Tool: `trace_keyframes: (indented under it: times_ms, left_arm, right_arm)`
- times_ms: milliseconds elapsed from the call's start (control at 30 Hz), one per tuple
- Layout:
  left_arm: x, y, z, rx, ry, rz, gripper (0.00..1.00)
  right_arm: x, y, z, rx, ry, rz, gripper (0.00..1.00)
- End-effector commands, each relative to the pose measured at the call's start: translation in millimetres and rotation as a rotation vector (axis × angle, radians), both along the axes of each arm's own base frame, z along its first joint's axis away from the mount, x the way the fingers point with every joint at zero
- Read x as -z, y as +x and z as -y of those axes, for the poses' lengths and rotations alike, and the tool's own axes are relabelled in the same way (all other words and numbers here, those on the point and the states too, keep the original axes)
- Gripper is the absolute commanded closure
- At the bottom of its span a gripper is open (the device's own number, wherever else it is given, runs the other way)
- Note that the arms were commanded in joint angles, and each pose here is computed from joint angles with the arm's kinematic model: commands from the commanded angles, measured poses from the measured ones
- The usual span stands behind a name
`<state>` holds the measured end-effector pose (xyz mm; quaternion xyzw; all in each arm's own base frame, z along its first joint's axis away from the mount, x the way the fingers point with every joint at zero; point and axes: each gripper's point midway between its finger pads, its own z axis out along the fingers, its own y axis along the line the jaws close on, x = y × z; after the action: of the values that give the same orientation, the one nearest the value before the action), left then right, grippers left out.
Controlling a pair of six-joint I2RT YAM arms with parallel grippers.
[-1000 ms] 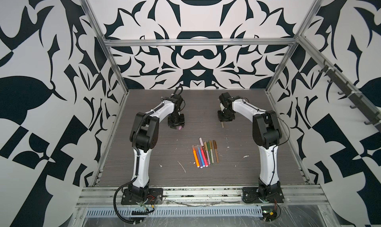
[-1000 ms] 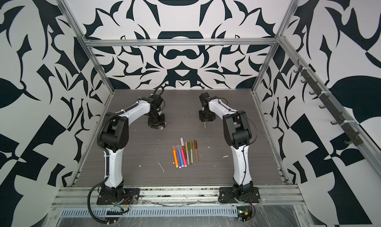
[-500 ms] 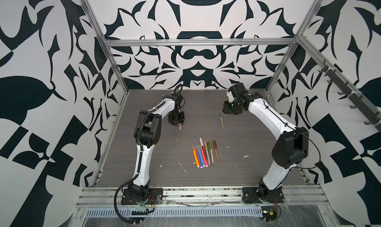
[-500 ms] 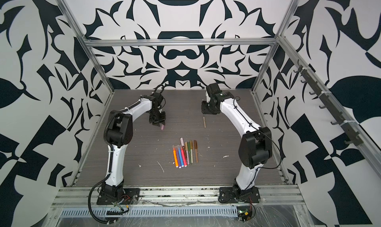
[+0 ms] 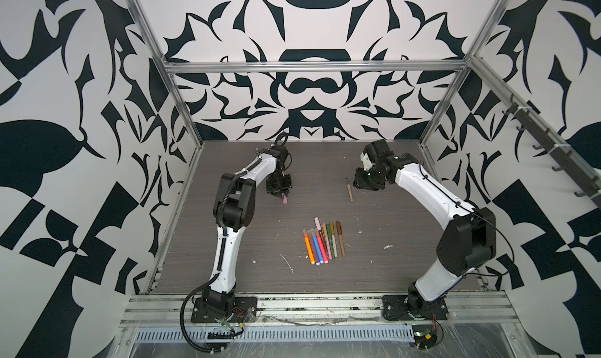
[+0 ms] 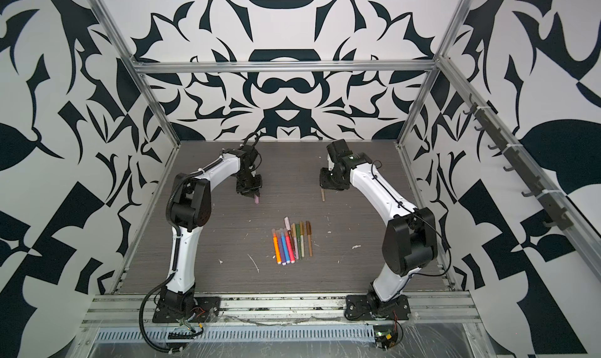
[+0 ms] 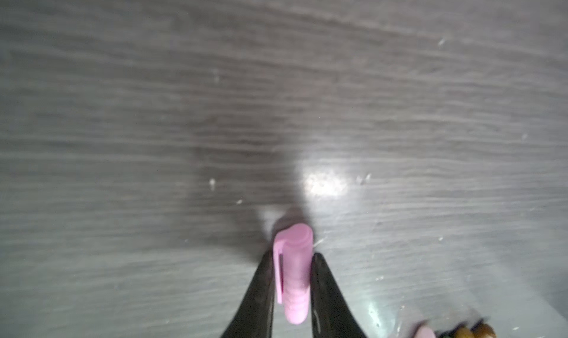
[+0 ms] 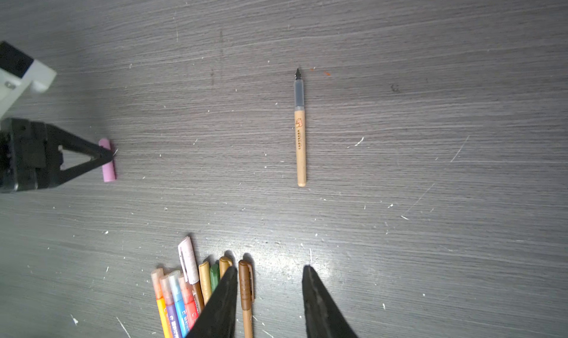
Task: Open the pen caps
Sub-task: 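Move the right gripper to the brown-capped pen and grasp its barrel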
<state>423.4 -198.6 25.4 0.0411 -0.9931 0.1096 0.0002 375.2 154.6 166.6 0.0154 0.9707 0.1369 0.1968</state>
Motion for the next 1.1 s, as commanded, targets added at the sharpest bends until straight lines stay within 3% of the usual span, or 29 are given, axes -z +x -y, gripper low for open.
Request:
trace_keyframes:
  times_ms: [0, 367, 633, 733, 1067]
  left_arm:
    - [7, 4, 5, -0.018, -0.012, -0.033, 0.77]
    - [7, 18, 13, -0.022, -0.03, -0.031, 0.75]
    - [0, 19, 16, -0.018, -0.047, -0.021, 0.56]
    - [-5, 18, 15, -0.016, -0.049, -0.015, 0.54]
    - [-78, 8, 27, -0.034, -0.211, 0.134, 0.52]
  right_arm:
    - [-6, -10, -4, 0.0, 0.016, 0.016, 0.62]
    - [10, -39, -12, -0.035, 0.0, -0.021, 0.62]
    - [27, -65, -27, -0.087, -0.035, -0.06, 0.62]
    - [37, -78, -34, -0.11, -0.05, -0.079, 0.62]
    - [82, -142, -41, -0.138, -0.098, -0.172, 0.64]
